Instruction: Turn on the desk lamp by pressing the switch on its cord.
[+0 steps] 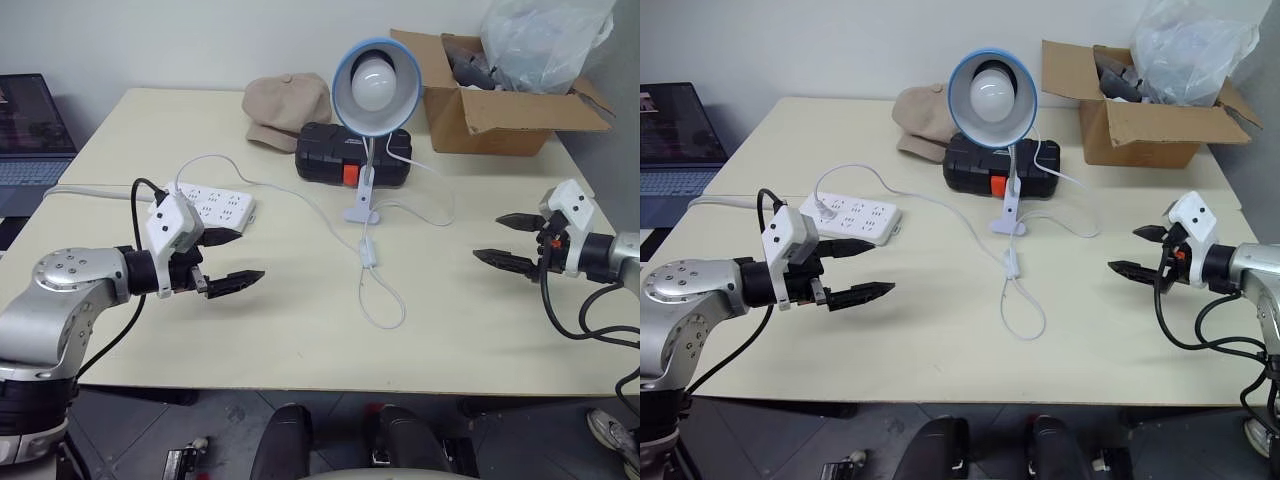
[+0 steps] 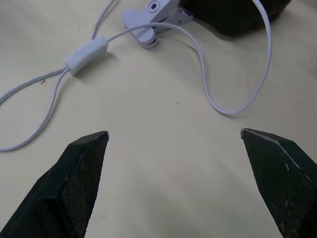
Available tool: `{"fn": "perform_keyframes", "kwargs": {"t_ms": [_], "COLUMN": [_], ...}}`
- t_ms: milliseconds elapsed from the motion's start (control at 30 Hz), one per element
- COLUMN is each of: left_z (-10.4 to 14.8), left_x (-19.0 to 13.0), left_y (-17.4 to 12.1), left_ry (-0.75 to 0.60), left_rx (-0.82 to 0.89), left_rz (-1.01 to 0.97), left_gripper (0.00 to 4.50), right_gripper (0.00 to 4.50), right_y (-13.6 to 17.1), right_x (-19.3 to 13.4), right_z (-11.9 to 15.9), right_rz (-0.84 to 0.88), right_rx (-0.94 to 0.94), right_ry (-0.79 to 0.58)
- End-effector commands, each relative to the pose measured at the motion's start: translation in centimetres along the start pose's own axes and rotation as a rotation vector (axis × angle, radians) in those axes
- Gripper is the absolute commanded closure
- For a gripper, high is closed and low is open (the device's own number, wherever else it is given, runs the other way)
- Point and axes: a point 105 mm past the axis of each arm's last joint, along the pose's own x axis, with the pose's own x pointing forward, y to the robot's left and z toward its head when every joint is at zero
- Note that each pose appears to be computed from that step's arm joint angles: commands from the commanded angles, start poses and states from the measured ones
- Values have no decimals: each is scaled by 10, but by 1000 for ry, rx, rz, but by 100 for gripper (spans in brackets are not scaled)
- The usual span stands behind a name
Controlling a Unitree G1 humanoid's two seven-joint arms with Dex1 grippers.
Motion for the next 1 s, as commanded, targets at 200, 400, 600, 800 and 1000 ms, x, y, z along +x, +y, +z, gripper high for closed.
{"fn": "perform_keyframes", "kwargs": {"t_ms": [200, 400, 600, 800, 1000], "left_z": [-2, -2, -1, -3, -7], "left_x": [12, 24, 33, 41, 47], "left_y": [-13, -24, -36, -47, -56], "left_ry": [48, 33, 11, 5, 8], "left_rx": [113, 131, 139, 174, 211], "left_rz": [-88, -162, -221, -245, -259], "left_gripper": [0, 0, 0, 0, 0], "right_gripper": [2, 2, 2, 2, 2], "right_y": [22, 38, 50, 63, 63], "right_x": [31, 70, 107, 139, 157], "right_z": [34, 42, 50, 48, 53], "right_rz": [71, 134, 176, 224, 241], "right_rx": [171, 454, 515, 525, 553], "right_ry": [-3, 121, 172, 237, 248]}}
